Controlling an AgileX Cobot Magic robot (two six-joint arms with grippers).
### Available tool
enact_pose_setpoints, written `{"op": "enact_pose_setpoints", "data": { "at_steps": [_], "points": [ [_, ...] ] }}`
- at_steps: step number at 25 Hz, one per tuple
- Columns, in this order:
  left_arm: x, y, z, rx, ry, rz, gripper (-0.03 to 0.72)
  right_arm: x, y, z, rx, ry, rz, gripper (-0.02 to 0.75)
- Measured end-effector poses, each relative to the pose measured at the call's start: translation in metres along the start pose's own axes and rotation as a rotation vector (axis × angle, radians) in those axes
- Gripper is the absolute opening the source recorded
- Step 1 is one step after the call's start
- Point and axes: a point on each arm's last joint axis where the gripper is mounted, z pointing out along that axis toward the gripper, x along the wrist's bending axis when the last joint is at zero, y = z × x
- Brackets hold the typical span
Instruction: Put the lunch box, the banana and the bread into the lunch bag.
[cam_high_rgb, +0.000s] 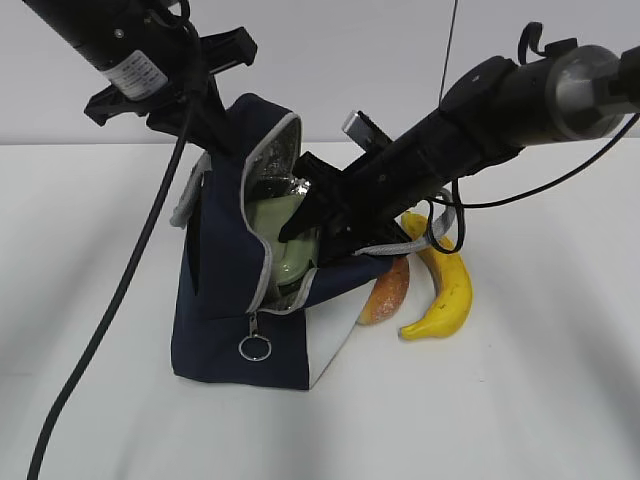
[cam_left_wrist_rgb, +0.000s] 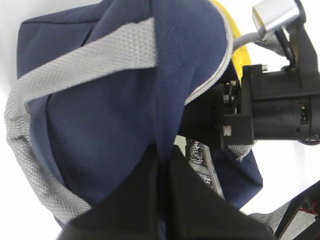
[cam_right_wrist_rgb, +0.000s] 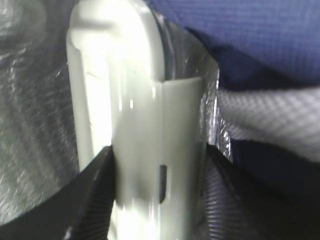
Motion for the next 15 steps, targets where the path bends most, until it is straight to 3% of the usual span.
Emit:
{"op": "enact_pose_setpoints", "data": {
  "at_steps": [11, 15],
  "points": [
    [0.0, 0.0, 0.0, 0.001, -0.004, -0.002, 0.001, -0.013, 0.002, 0.014, 0.015, -0.024, 0.014, 0.38],
    [0.0, 0.0, 0.0, 0.002, -0.005, 0.004, 0.001, -0.014, 0.002, 0.015, 0.019, -0.026, 0.012, 0.416]
  ]
}}
